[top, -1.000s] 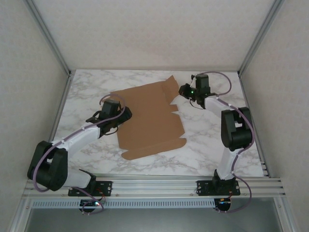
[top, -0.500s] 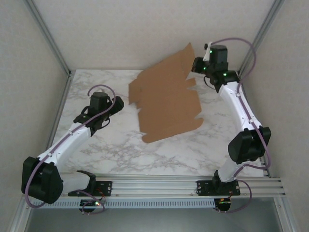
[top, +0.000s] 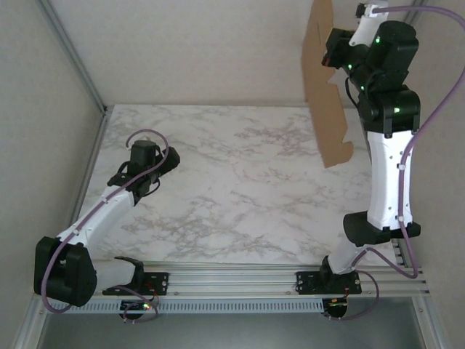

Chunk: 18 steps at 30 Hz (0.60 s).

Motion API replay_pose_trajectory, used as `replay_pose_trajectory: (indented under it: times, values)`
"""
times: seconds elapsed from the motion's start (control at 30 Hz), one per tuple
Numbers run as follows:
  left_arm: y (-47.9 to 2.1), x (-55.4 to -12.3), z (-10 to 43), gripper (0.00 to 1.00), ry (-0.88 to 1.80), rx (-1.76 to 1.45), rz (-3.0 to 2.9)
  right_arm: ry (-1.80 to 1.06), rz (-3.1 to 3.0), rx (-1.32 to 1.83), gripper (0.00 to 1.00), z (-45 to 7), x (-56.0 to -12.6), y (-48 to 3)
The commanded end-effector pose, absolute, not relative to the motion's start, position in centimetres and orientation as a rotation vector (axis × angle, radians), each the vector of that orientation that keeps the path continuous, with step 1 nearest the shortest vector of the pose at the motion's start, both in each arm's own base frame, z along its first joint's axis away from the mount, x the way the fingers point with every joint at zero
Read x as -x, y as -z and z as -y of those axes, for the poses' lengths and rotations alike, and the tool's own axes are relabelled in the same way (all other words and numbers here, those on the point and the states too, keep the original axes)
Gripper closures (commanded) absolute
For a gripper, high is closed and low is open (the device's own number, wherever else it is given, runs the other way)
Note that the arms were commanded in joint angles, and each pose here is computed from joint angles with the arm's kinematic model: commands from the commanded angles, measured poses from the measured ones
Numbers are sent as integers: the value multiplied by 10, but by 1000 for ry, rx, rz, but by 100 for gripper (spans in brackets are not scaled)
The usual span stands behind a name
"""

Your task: Fold the paper box

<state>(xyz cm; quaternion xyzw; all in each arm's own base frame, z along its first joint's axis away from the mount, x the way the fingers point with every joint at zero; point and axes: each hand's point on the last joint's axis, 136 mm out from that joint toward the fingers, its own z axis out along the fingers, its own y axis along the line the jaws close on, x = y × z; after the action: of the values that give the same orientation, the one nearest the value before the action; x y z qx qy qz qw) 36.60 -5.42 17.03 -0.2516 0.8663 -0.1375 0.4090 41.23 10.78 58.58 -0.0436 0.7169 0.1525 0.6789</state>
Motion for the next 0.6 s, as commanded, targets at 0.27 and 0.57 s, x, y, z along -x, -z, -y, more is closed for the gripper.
replay_pose_trajectory:
  times: [0.27,0.57]
  values:
    - [-181,-362,35,12,294,677,-2116,-135,-2223,668,100,-351,-444,-290]
    - [-193,-355,16,12,248,729,-2052,-716,-2348,583,44,-477,-409,-207]
